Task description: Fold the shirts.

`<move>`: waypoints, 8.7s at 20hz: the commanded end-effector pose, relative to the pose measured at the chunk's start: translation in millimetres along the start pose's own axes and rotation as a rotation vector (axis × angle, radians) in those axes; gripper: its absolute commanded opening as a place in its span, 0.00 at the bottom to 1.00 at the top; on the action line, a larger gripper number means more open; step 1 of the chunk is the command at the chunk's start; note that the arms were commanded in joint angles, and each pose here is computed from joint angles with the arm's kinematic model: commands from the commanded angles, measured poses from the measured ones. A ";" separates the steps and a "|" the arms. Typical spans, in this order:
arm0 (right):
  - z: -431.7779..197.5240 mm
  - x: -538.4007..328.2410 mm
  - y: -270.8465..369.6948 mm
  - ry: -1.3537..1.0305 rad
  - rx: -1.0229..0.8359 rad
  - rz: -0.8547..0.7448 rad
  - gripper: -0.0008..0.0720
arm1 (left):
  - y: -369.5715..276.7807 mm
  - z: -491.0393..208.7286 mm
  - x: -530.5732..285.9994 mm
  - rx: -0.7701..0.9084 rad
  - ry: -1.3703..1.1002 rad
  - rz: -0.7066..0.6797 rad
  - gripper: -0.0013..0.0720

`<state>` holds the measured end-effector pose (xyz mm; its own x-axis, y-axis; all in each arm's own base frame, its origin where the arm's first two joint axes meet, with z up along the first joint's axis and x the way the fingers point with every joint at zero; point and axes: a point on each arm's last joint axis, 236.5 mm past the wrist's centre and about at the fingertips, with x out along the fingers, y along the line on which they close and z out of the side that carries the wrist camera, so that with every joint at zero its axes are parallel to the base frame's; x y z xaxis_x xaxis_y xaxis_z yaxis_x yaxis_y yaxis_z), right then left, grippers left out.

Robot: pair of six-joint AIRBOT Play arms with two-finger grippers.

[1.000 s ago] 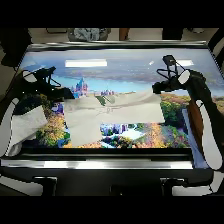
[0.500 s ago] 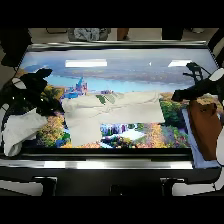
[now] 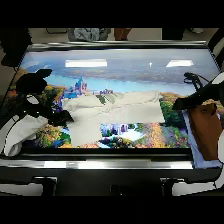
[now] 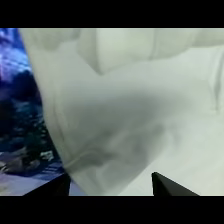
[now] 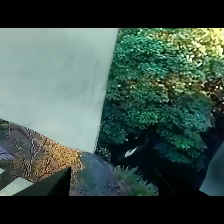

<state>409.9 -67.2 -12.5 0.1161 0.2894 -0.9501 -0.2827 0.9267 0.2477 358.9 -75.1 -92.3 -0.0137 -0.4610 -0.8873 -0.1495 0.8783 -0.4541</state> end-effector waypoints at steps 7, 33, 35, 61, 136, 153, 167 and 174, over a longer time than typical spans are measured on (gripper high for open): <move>-18.4 81.3 45.2 0.099 0.033 0.170 0.92 | 1.4 14.4 4.0 -0.004 -0.071 0.019 0.07; -54.1 -535.8 250.2 -1.365 -0.447 -0.850 0.09 | -278.8 -224.3 -602.6 0.718 -1.740 -0.085 0.06; -79.5 -538.5 254.1 -1.347 -0.440 -0.895 0.09 | -281.3 -244.1 -607.8 0.716 -1.773 -0.111 0.06; 160.9 -3.8 -8.2 -0.348 -0.124 -0.186 0.09 | -44.6 152.4 -107.8 0.145 -0.556 0.004 0.06; -85.0 94.7 42.3 0.206 0.128 0.224 0.79 | -2.8 -148.4 37.4 -0.018 0.071 -0.024 0.06; 31.6 8.7 39.7 -0.239 -0.053 -0.038 0.09 | -64.0 -40.2 -95.8 0.155 -0.409 -0.065 0.06; 167.3 78.1 -3.8 -0.366 0.035 -0.108 0.09 | -26.3 128.8 -48.4 -0.018 -0.397 -0.052 0.06; 167.1 82.1 -2.6 -0.347 0.007 -0.078 0.86 | -23.5 131.6 -50.2 -0.021 -0.358 -0.064 0.51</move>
<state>580.9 -2.2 -63.9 0.4676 0.2685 -0.8422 -0.2308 0.9568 0.1768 490.8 -59.5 -54.4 0.3571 -0.4244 -0.8321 -0.1614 0.8494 -0.5025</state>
